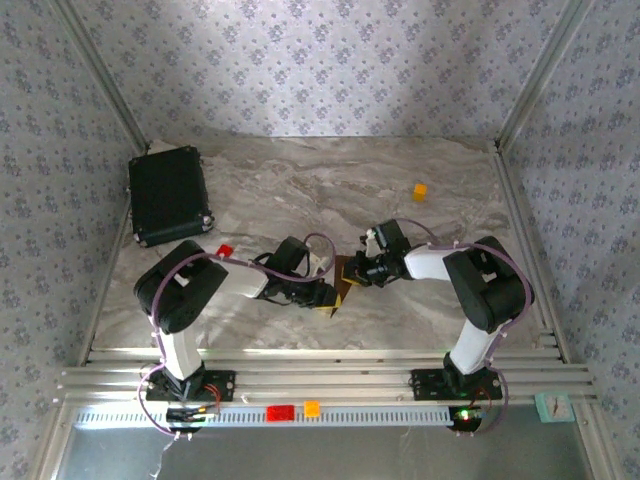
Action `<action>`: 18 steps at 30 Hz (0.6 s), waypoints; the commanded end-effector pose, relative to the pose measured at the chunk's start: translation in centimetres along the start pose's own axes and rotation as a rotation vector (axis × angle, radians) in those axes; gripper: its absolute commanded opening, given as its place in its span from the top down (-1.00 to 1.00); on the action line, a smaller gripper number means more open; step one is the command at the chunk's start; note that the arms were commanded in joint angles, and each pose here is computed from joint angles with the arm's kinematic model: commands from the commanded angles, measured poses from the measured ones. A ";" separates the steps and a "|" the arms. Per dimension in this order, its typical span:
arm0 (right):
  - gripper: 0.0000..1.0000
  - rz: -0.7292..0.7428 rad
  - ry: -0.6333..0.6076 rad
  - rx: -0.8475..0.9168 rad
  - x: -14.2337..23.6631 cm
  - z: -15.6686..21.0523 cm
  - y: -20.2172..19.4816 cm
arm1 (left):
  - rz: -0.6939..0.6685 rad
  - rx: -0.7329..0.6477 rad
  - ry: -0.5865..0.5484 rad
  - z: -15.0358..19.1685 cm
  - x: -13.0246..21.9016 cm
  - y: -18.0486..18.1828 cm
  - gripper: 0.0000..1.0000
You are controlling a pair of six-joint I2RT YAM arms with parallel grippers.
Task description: Fold a paper plane with a square sheet of paper (pick it up from the middle)
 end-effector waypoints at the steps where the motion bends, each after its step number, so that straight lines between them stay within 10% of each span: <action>1: 0.71 0.224 -0.009 -0.071 -0.8 0.7 -4.1 | -0.087 0.088 0.148 3.8 -0.1 1.3 0.63; 6: 0.71 0.230 -0.002 -0.074 -1.0 0.8 -4.1 | -0.077 0.069 0.152 4.1 -0.1 1.0 0.77; 18: 0.72 0.236 -0.005 -0.085 -1.0 1.0 -4.2 | -0.176 0.020 -0.033 2.4 3.5 -1.3 0.39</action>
Point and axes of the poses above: each hand's point on the last joint's axis, 136 mm out from that joint toward the fingers, its own x axis back along the fingers, its own y axis along the line the jaws close on, z = x × y, the point moved 8 cm from there along x, back along the fingers, and after that the axes turned 14 degrees about -x, right-handed, at the moved point
